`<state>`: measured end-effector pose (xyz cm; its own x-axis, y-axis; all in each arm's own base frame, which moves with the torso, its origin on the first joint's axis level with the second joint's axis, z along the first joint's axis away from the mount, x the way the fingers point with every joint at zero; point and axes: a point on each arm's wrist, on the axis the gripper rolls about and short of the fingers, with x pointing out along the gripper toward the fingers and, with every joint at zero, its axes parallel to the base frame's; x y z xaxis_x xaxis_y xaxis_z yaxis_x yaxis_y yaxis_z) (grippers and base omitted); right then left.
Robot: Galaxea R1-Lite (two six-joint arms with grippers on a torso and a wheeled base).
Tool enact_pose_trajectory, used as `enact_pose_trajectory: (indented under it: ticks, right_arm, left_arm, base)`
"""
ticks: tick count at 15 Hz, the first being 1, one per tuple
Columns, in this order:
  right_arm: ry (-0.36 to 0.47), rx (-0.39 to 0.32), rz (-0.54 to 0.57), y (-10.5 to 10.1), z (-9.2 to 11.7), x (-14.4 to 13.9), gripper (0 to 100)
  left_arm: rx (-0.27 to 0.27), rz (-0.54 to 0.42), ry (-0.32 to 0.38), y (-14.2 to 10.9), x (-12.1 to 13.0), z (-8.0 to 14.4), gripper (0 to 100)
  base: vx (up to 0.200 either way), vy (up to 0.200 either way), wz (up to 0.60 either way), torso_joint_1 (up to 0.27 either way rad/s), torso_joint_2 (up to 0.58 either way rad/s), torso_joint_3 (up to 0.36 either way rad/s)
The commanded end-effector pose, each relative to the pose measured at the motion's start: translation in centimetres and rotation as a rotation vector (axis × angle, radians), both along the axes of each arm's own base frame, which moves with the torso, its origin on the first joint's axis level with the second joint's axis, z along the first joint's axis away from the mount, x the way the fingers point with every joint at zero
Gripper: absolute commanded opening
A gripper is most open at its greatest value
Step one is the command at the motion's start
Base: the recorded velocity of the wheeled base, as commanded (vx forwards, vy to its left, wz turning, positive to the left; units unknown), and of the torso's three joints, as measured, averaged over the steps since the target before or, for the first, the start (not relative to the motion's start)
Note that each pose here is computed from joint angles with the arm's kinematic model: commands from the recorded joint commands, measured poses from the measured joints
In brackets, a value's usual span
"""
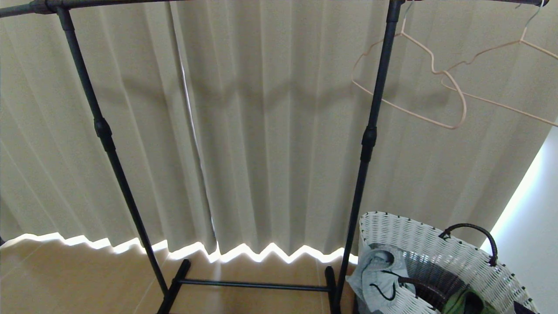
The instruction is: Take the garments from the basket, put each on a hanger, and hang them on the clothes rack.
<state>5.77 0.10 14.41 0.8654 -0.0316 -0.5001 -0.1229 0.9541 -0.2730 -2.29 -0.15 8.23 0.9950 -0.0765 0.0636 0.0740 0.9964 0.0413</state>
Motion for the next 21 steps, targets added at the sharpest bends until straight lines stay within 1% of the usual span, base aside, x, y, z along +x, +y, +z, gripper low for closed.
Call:
enact_pose_trajectory:
  ticks: [1, 2, 3, 4, 5, 7, 8, 12, 16, 18, 21]
  right_arm:
    - [0.266, -0.140, 0.021, -0.7, -2.2, 5.1, 100]
    - [0.304, -0.176, 0.032, -1.0, -2.7, 5.5, 100]
    - [0.396, -0.228, 0.054, -1.6, -3.9, 6.4, 100]
    - [0.444, -0.231, 0.065, -1.8, -4.7, 7.0, 100]
    - [0.468, -0.228, 0.071, -1.9, -5.4, 7.5, 100]
    - [0.476, -0.230, 0.075, -2.0, -6.4, 8.2, 100]
    - [0.474, -0.238, 0.078, -2.1, -6.8, 9.0, 100]
    - [0.476, -0.251, 0.083, -2.3, -7.7, 10.5, 100]
    - [0.467, -0.282, 0.049, -2.6, -8.9, 12.2, 100]
    - [0.470, -0.311, 0.016, -2.8, -9.6, 13.0, 100]
    - [0.441, -0.322, 0.003, -2.9, -9.7, 13.6, 100]
  left_arm:
    - [0.000, 0.000, -0.001, 0.0, 0.0, 0.0, 100]
    - [0.000, 0.000, -0.001, 0.0, 0.0, 0.0, 100]
    - [0.000, 0.001, -0.001, 0.0, 0.0, 0.0, 100]
    - [0.000, 0.000, -0.001, 0.0, 0.0, 0.0, 100]
    - [0.002, 0.000, -0.001, 0.0, 0.0, 0.0, 100]
    - [0.002, 0.000, -0.001, 0.0, 0.0, 0.0, 100]
    - [0.000, 0.000, -0.001, 0.0, 0.0, 0.0, 100]
    - [0.000, 0.000, -0.001, 0.0, 0.0, 0.0, 100]
    - [0.000, 0.000, -0.001, 0.0, 0.0, 0.0, 100]
    - [0.002, 0.000, -0.001, 0.0, 0.0, 0.0, 100]
    - [0.000, 0.000, -0.001, 0.0, 0.0, 0.0, 100]
  base:
    - [0.000, 0.000, 0.00, 0.000, 0.00, 0.000]
    - [0.000, 0.000, 0.00, 0.000, 0.00, 0.000]
    - [0.000, 0.000, 0.00, 0.000, 0.00, 0.000]
    - [0.000, 0.000, 0.00, 0.000, 0.00, 0.000]
    - [0.000, 0.000, 0.00, 0.000, 0.00, 0.000]
    - [0.000, 0.000, 0.00, 0.000, 0.00, 0.000]
    - [0.000, 0.000, 0.00, 0.000, 0.00, 0.000]
    - [0.000, 0.000, 0.00, 0.000, 0.00, 0.000]
    - [0.000, 0.000, 0.00, 0.000, 0.00, 0.000]
    - [0.000, 0.000, 0.00, 0.000, 0.00, 0.000]
    - [0.000, 0.000, 0.00, 0.000, 0.00, 0.000]
